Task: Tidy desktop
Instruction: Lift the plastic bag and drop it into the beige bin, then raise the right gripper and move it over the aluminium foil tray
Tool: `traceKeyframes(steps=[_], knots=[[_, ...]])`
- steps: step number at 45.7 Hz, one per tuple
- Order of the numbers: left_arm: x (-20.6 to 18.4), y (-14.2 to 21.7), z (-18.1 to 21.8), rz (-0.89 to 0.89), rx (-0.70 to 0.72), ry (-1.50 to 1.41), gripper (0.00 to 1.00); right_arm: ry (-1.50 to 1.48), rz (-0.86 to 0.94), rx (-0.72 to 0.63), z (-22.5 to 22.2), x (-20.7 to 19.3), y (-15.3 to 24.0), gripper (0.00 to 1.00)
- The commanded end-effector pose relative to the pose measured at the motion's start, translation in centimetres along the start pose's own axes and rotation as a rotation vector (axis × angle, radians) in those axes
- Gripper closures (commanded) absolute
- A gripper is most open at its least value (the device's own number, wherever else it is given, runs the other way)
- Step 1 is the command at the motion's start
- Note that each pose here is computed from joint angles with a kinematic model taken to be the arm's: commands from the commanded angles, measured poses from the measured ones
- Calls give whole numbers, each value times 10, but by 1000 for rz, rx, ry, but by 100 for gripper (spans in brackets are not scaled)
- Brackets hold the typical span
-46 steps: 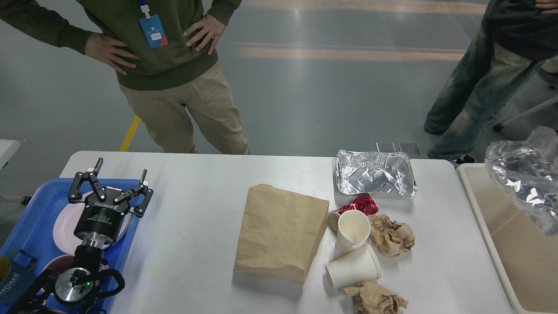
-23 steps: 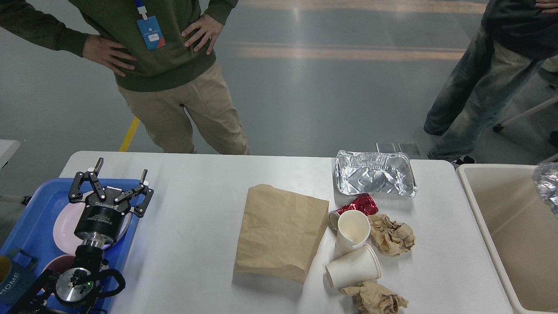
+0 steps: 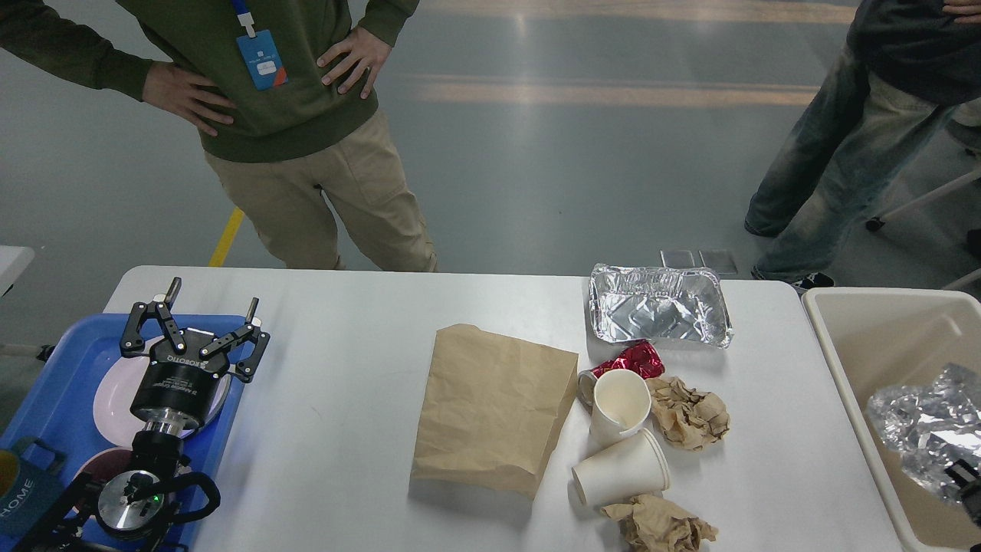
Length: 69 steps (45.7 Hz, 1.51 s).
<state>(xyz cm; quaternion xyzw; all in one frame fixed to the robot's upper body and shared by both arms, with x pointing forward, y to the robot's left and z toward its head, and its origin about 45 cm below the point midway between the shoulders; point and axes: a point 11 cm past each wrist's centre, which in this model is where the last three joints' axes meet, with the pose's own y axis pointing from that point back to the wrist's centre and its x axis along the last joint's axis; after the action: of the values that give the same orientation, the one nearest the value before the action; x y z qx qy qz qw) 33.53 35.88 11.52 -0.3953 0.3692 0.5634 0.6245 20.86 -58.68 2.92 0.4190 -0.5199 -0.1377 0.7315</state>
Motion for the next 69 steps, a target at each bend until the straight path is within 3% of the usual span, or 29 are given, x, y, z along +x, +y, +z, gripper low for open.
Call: traceKeyframes(steps=[1, 11, 12, 16, 18, 34, 45, 58, 69], knots=[[0, 0, 0, 0, -1, -1, 3, -8, -5, -4, 1, -12, -1, 100], [0, 0, 0, 1, 1, -1, 3, -13, -4, -7, 3, -11, -1, 100], [0, 0, 0, 1, -1, 1, 3, -14, -1, -8, 3, -10, -1, 94], [0, 0, 0, 1, -1, 1, 3, -20, 34, -5, 5, -2, -1, 20], [0, 0, 0, 1, -1, 1, 3, -25, 60, -5, 5, 1, -1, 0], [0, 0, 0, 0, 1, -1, 3, -55, 61, 23, -13, 15, 3, 0], [0, 0, 1, 1, -1, -1, 3, 91, -52, 75, -54, 67, 35, 0], [0, 0, 0, -2, -1, 1, 3, 456, -282, 202, -140, 116, 150, 0], [0, 0, 0, -2, -1, 0, 3, 723, -528, 302, -205, 115, 276, 0]])
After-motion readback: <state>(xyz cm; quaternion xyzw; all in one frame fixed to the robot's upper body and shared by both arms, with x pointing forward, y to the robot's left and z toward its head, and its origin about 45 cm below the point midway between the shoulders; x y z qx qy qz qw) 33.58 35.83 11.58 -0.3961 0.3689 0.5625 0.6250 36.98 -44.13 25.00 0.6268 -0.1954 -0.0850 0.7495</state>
